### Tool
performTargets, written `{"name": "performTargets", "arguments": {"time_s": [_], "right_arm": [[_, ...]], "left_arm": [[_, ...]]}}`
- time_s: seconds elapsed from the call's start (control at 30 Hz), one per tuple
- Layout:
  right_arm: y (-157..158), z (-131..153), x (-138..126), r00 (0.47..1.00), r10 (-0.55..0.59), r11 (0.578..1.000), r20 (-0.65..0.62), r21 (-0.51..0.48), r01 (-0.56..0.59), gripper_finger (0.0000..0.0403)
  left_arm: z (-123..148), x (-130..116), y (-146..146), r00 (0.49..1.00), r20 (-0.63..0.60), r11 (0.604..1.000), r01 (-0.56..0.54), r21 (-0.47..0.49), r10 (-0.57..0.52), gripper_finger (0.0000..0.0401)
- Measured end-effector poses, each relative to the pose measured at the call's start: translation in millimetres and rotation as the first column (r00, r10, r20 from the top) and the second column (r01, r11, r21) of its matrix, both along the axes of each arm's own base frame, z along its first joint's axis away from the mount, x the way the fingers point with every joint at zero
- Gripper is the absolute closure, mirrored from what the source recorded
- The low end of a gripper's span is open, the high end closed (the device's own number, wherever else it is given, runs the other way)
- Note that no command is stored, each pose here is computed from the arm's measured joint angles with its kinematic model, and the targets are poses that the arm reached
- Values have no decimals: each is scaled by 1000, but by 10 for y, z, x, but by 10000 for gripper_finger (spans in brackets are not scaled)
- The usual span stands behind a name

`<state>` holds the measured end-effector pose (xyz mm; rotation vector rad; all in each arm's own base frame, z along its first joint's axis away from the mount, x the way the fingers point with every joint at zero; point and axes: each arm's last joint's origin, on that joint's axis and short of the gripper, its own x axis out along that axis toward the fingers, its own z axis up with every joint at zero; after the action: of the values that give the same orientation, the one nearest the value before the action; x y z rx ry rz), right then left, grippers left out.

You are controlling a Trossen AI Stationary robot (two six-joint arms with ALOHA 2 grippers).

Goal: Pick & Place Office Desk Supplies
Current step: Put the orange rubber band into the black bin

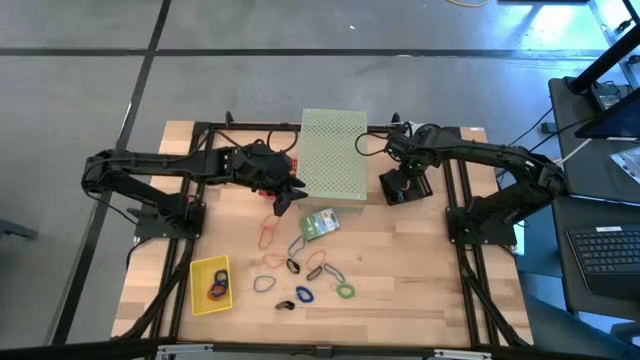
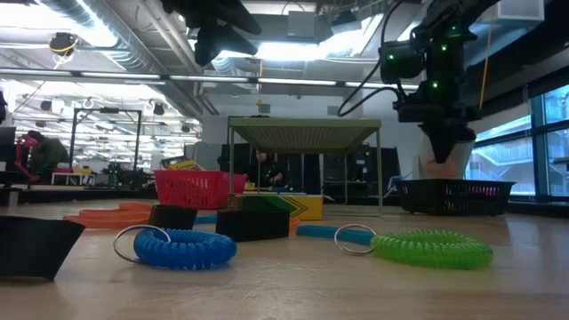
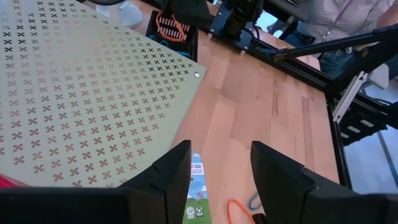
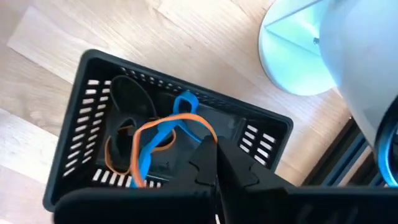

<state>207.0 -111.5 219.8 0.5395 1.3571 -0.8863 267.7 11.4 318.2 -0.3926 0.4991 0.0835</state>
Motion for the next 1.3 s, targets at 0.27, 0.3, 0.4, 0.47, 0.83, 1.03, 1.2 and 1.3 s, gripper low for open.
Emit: {"name": "performTargets", "arguments": {"time_s": [0.27,0.3,0.4,0.47,0.83,1.03,1.2,1.3], "right_arm": [[84,-57,20,1000,11,1000,-14,-23,-11,403],[104,-87,14,1000,9,1000,-19,-21,-9,403],[157,-179,-3,999,25,1000,-32,-13,-25,403],[173,-203,-6,999,24,1000,-34,-13,-25,403],[180,-204,21,999,35,999,7,21,-35,378],[181,-204,23,999,45,999,7,25,-46,336],[191,-207,39,995,91,991,47,92,-95,288],[181,-206,34,997,62,996,37,68,-65,263]], "left_arm": [[0,0,0,1000,0,1000,-3,-7,3,240],[0,0,0,1000,0,1000,-3,-7,3,240],[0,0,0,1000,0,1000,-4,-8,4,240],[0,0,0,1000,0,1000,-4,-8,4,240],[0,0,-1,1000,0,1000,-6,-15,6,240],[0,0,-6,1000,-1,1000,0,-27,0,240],[0,0,-6,1000,-1,1000,0,-27,0,240],[0,0,-7,1000,-1,1000,0,-27,0,240]]}}
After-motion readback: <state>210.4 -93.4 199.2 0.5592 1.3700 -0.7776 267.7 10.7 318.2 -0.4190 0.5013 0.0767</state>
